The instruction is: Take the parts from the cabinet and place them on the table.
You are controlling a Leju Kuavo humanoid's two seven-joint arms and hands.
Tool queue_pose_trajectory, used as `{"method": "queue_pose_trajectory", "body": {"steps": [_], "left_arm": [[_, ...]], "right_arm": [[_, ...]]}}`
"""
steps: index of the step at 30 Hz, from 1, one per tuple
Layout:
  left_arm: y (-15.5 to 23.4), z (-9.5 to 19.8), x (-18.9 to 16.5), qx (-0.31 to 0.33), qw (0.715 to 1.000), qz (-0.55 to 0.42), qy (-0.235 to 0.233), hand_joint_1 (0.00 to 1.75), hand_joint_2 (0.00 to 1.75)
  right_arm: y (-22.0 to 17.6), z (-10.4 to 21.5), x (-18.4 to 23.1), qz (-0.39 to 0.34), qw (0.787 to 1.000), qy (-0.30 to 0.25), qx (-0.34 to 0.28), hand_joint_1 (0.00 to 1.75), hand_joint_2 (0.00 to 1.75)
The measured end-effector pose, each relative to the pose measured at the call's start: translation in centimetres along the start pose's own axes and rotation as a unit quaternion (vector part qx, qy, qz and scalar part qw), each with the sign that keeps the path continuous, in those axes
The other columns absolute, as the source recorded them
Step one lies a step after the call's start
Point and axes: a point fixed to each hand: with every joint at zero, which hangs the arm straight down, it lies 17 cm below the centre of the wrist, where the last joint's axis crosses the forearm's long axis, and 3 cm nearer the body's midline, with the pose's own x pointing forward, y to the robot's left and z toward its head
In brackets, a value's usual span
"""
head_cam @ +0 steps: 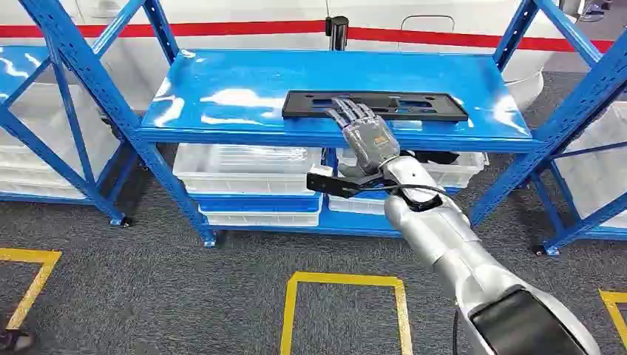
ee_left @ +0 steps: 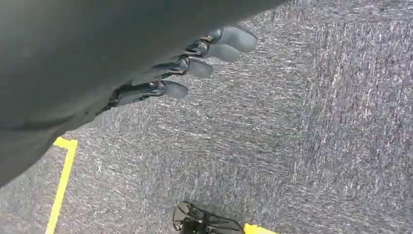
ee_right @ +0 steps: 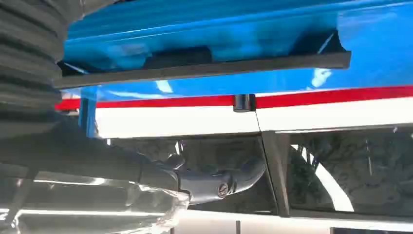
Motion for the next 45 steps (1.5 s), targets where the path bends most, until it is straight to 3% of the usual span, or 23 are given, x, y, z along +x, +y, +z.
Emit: {"method": "queue_pose_trajectory", "body": {"steps": [25,45], "left_arm": [[-0.3,0.1,-0.5,-0.008,1.000,-0.005,0.012,0.00,0.00],[0.5,-0.2,-0.4,-0.003,1.000,0.001,0.012,0.00,0.00]], "right_arm": [[2.4,0.8,-3.8,0.018,0.997,0.052,0.048,0.00,1.75],[3.1,1.4,-4.9,0.018,0.996,0.064,0.056,0.00,1.75]]}}
